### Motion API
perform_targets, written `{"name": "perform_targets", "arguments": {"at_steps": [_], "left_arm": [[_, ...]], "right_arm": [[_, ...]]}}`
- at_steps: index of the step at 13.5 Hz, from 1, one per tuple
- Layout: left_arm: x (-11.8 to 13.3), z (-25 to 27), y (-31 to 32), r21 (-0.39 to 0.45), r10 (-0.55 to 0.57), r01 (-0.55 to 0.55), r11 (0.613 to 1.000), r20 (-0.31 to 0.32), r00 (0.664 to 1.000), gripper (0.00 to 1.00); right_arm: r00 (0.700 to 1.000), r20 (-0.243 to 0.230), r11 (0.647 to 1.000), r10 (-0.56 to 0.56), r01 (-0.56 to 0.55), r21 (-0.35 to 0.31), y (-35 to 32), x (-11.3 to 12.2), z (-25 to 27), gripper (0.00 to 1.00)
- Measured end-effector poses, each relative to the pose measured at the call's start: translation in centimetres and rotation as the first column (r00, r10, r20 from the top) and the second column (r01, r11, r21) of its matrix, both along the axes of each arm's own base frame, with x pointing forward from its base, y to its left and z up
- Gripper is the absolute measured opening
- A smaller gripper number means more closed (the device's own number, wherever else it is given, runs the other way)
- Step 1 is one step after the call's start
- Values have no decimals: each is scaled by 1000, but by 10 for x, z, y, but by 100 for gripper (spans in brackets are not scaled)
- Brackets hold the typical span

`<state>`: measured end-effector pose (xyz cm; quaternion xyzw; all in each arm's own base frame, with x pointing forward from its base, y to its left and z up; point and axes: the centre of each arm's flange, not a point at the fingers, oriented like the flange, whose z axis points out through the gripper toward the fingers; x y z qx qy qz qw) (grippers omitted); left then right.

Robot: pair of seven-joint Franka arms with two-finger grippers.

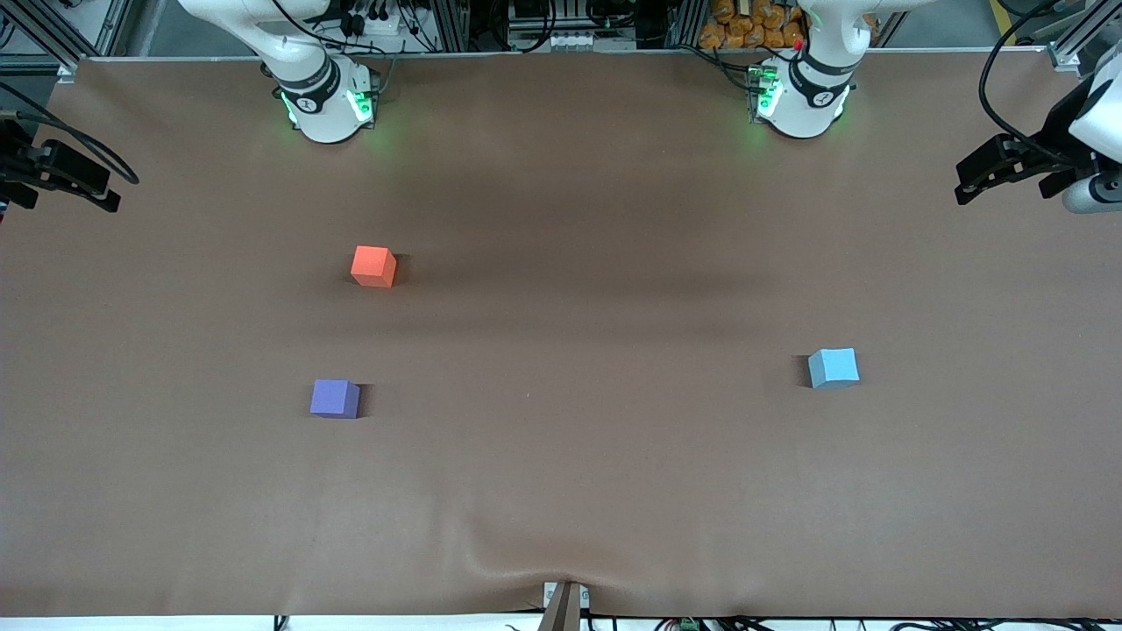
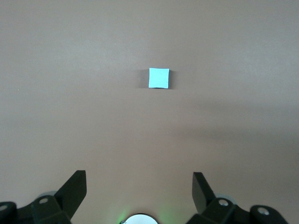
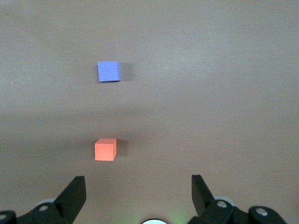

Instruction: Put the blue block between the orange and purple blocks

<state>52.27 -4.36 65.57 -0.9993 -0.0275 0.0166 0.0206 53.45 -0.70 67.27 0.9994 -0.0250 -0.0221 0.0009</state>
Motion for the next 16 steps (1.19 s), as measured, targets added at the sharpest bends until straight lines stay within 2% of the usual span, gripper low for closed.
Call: {"name": "perform_targets", "arguments": {"at_steps": [16], "left_arm": [[-1,-3,11,2,25,-25,1000,-19,1000,100]], "right_arm": [[1000,-6,1000,10,-10,0,5,0,-1,100]]}}
